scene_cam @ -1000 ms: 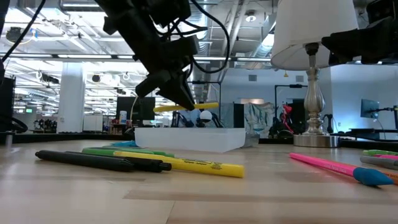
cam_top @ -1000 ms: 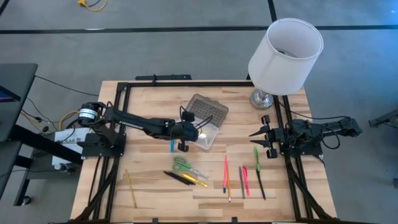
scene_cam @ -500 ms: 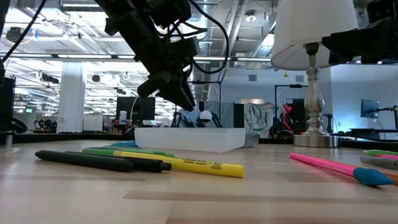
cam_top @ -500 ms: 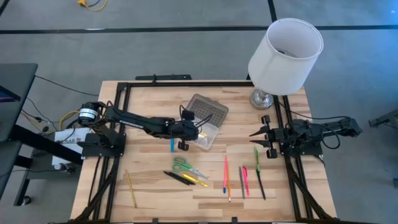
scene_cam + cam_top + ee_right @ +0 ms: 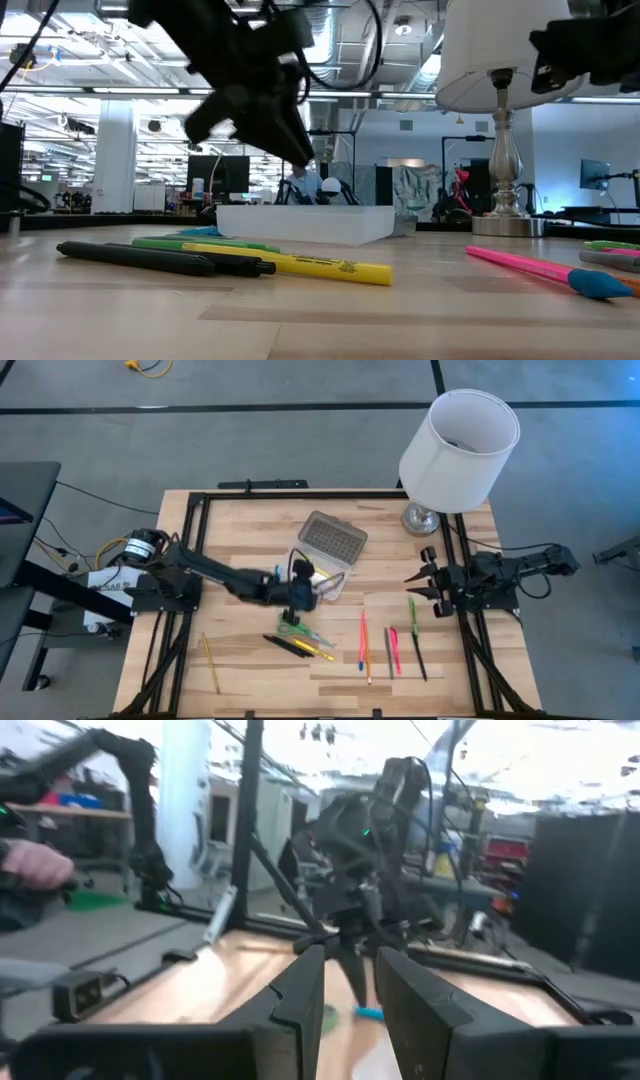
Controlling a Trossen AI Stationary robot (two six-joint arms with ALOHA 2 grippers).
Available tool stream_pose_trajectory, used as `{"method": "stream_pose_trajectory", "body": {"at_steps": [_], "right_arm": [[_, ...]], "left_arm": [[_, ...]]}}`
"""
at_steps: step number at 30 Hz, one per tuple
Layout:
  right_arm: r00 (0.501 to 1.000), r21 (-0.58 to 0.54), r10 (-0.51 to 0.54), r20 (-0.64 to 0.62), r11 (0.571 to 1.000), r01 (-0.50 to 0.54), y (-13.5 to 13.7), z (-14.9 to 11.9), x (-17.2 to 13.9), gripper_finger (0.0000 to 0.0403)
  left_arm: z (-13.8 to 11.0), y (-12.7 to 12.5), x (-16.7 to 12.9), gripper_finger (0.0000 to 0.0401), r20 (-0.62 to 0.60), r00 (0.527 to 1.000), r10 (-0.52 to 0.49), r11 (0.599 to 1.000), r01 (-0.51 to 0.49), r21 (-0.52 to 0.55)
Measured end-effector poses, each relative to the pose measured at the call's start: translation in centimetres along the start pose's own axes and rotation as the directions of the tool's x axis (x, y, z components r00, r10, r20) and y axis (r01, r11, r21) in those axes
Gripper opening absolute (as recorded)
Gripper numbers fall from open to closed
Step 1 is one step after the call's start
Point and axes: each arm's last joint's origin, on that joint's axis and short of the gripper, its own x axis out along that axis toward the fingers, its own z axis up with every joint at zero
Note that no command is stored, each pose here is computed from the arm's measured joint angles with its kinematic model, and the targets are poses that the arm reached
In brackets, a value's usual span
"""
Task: Pick & place school supplies into a supply box
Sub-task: Put the green pen into the gray supply box
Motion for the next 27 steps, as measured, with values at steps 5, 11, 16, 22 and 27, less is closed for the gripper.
{"method": "stream_pose_trajectory", "body": {"at_steps": [5, 11, 16, 22, 27], "right_arm": [[0.997, 0.015, 0.067, 0.028, 0.998, -0.068, 0.8, 0.3, 0.3, 0.0092], [0.986, -0.024, 0.159, 0.051, 0.987, -0.158, 2.0, 0.5, 1.4, 0.0092], [0.982, -0.026, 0.187, 0.007, 0.982, -0.187, 2.6, 0.5, 3.0, 0.0092], [0.979, -0.036, 0.196, -0.055, 0.980, -0.198, 3.0, 1.0, 6.2, 0.0092], [0.972, -0.057, 0.207, -0.112, 0.975, -0.214, 3.6, 1.8, 9.9, 0.0092]], "left_arm": [[1.4, -3.7, -2.1, 0.0090, 0.045, 0.999, 0.021, 1.000, -0.022, 0.011], [3.0, -8.0, -5.1, 0.0090, 0.157, 0.984, 0.083, 0.996, -0.084, 0.000], [3.9, -10.7, -7.6, 0.0090, 0.258, 0.959, 0.122, 0.992, -0.123, -0.012], [4.0, -13.4, -10.0, 0.0090, 0.321, 0.938, 0.127, 0.992, -0.125, -0.026], [3.8, -15.1, -11.6, 0.0090, 0.356, 0.928, 0.105, 0.994, -0.097, -0.040]]}}
